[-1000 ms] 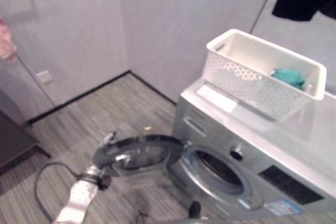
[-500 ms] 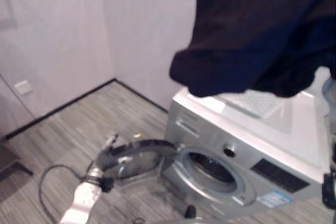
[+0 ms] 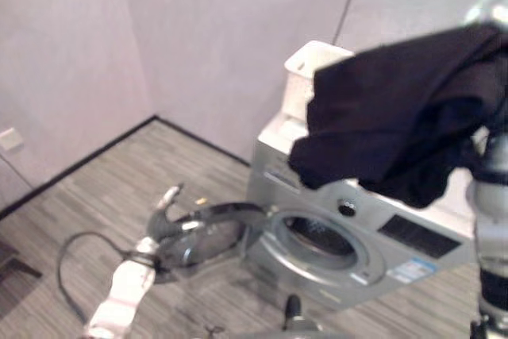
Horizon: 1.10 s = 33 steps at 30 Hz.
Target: Grab the laundry basket,head to the washer,open it,put in the laundry and shut it.
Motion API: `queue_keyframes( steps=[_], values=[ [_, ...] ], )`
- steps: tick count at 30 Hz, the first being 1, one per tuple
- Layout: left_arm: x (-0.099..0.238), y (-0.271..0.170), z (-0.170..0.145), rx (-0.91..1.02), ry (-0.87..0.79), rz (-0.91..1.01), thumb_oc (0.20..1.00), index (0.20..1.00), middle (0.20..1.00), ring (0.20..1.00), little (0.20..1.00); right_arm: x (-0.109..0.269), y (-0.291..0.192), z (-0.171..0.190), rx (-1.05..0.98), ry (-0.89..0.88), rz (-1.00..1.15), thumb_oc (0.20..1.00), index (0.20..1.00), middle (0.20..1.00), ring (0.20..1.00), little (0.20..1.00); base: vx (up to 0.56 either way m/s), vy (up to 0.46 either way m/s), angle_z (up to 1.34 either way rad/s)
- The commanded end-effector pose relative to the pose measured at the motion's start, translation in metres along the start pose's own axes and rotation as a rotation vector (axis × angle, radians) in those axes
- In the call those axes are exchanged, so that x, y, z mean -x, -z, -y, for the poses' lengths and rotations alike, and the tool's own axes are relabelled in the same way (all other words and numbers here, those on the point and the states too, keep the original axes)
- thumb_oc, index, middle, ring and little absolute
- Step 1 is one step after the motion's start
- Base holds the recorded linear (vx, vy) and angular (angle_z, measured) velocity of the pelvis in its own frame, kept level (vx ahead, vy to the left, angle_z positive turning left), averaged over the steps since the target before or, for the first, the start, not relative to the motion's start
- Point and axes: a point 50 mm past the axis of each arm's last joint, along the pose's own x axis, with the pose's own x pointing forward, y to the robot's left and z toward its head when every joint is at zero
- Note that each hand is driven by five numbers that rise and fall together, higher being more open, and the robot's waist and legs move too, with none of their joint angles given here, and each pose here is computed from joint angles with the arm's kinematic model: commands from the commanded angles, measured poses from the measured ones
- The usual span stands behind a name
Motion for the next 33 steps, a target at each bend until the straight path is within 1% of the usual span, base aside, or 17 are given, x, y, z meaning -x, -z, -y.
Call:
queue_keyframes(
  steps=[1,5,8,16,21,30,33],
  values=[
    [-0.015,-0.052,-0.015,0.012,-0.066,0.274,1.0,1.0,1.0,1.0,1.0,-0.013,-0.019,0.016,-0.071,0.059,0.119,0.2,0.2,0.2,0.2,0.2,-0.13,0.027,-0.17],
    [-0.015,-0.054,-0.018,0.031,-0.075,0.277,1.0,1.0,1.0,1.0,1.0,-0.009,-0.022,-0.003,-0.181,-0.009,0.104,0.2,0.2,0.2,0.2,0.2,-0.1,-0.036,-0.14],
    [-0.012,-0.05,-0.017,0.046,-0.074,0.256,1.0,1.0,1.0,1.0,1.0,-0.01,-0.027,-0.014,-0.236,-0.058,0.121,0.2,0.2,0.2,0.2,0.2,-0.07,-0.061,-0.8],
    [-0.002,-0.034,-0.021,0.046,-0.1,0.182,1.0,1.0,1.0,1.0,1.0,-0.014,-0.041,-0.034,-0.375,-0.102,0.158,0.2,0.2,0.2,0.2,0.2,-0.03,-0.157,-0.3],
    [0.0,-0.028,-0.016,0.074,-0.085,0.154,1.0,1.0,1.0,1.0,1.0,-0.011,-0.043,-0.034,-0.381,-0.11,0.162,0.2,0.2,0.2,0.2,0.2,-0.03,-0.122,-0.02],
    [-0.01,-0.038,-0.01,0.09,-0.066,0.195,1.0,1.0,1.0,1.0,1.0,-0.02,-0.045,-0.025,-0.346,-0.071,0.204,0.2,0.2,0.2,0.2,0.2,-0.08,-0.078,0.05],
    [-0.012,-0.04,-0.009,0.086,-0.059,0.208,1.0,1.0,1.0,1.0,1.0,-0.016,-0.047,-0.025,-0.38,-0.087,0.201,0.2,0.2,0.2,0.2,0.2,-0.08,-0.084,-0.01]
  ],
)
